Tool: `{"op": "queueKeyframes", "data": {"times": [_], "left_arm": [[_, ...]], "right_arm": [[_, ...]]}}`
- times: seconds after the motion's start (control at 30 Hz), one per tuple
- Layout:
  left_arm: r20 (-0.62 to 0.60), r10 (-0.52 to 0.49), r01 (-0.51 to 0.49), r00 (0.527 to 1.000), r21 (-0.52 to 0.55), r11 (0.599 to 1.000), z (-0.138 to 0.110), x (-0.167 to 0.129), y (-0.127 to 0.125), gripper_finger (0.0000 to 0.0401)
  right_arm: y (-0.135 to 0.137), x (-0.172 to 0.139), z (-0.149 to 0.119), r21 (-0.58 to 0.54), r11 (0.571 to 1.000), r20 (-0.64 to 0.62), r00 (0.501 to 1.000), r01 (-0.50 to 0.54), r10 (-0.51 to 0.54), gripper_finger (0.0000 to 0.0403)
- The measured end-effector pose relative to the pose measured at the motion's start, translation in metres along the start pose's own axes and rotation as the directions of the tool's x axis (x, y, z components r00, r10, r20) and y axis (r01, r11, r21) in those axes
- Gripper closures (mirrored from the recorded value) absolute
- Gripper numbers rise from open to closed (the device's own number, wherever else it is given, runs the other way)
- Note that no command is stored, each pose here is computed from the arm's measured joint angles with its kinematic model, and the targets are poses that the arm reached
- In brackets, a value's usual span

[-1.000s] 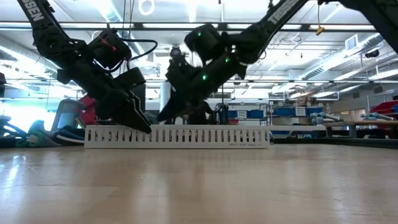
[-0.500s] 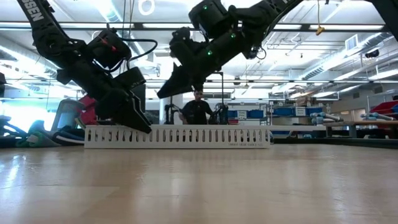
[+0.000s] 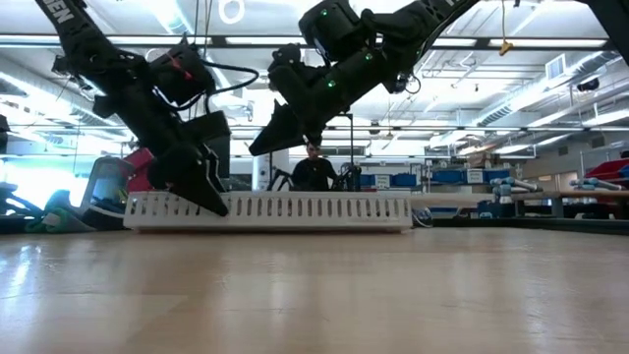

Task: Ziptie cables
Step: Close the white cable duct

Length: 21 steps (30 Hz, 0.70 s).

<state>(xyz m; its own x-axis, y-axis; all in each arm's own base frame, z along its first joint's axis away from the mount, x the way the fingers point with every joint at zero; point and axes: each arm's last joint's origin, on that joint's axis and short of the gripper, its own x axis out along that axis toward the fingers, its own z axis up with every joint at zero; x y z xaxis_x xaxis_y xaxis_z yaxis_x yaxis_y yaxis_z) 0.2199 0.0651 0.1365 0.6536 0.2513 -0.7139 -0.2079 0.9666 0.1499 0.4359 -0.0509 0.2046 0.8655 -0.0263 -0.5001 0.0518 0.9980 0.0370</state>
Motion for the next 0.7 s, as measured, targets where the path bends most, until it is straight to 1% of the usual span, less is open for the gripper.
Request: {"op": "queueKeyframes", "data": {"times": [0.07, 0.2, 0.27, 0.33, 0.4, 0.5, 0.53, 0.6, 0.7], "left_arm": [[-0.046, 0.010, -0.010, 0.999, 0.002, 1.000, 0.000, -0.003, 0.001, 0.0098], [-0.127, 0.072, -0.071, 0.989, 0.014, 0.997, 0.004, -0.007, 0.003, 0.0098], [-0.150, 0.089, -0.088, 0.985, 0.016, 0.996, 0.006, -0.008, 0.004, 0.0098], [-0.157, 0.078, -0.077, 0.985, 0.008, 0.997, 0.008, -0.009, 0.002, 0.0098], [-0.162, 0.046, -0.046, 0.986, 0.003, 0.999, 0.010, -0.010, -0.002, 0.0098], [-0.154, -0.048, 0.047, 0.987, -0.016, 0.999, 0.014, -0.012, -0.009, 0.0098], [-0.160, -0.061, 0.060, 0.985, -0.012, 0.998, 0.016, -0.013, -0.011, 0.0098], [-0.180, -0.040, 0.041, 0.983, 0.000, 0.999, 0.017, -0.014, -0.012, 0.0099], [-0.211, 0.030, -0.028, 0.977, 0.010, 1.000, 0.019, -0.016, -0.011, 0.0099]], "right_arm": [[0.000, 0.000, 0.000, 0.000, 1.000, -0.001, 1.000, 0.000, 0.000, 0.0403], [0.000, 0.000, 0.000, 0.001, 1.000, -0.001, 1.000, -0.001, 0.001, 0.0403], [0.000, 0.000, 0.000, 0.003, 1.000, -0.003, 1.000, -0.001, 0.001, 0.0403], [0.001, 0.000, 0.000, 0.004, 1.000, -0.005, 1.000, -0.002, 0.002, 0.0403], [0.001, 0.000, -0.001, 0.004, 1.000, -0.005, 1.000, -0.002, 0.002, 0.0403], [0.001, 0.000, 0.000, 0.004, 1.000, -0.006, 1.000, -0.003, 0.003, 0.0403], [0.001, 0.000, -0.001, 0.004, 1.000, -0.008, 1.000, -0.002, 0.002, 0.0403], [0.001, 0.000, -0.001, 0.004, 1.000, -0.009, 1.000, -0.003, 0.003, 0.0403], [0.002, 0.000, -0.001, 0.004, 1.000, -0.010, 1.000, -0.005, 0.005, 0.0403]]}}
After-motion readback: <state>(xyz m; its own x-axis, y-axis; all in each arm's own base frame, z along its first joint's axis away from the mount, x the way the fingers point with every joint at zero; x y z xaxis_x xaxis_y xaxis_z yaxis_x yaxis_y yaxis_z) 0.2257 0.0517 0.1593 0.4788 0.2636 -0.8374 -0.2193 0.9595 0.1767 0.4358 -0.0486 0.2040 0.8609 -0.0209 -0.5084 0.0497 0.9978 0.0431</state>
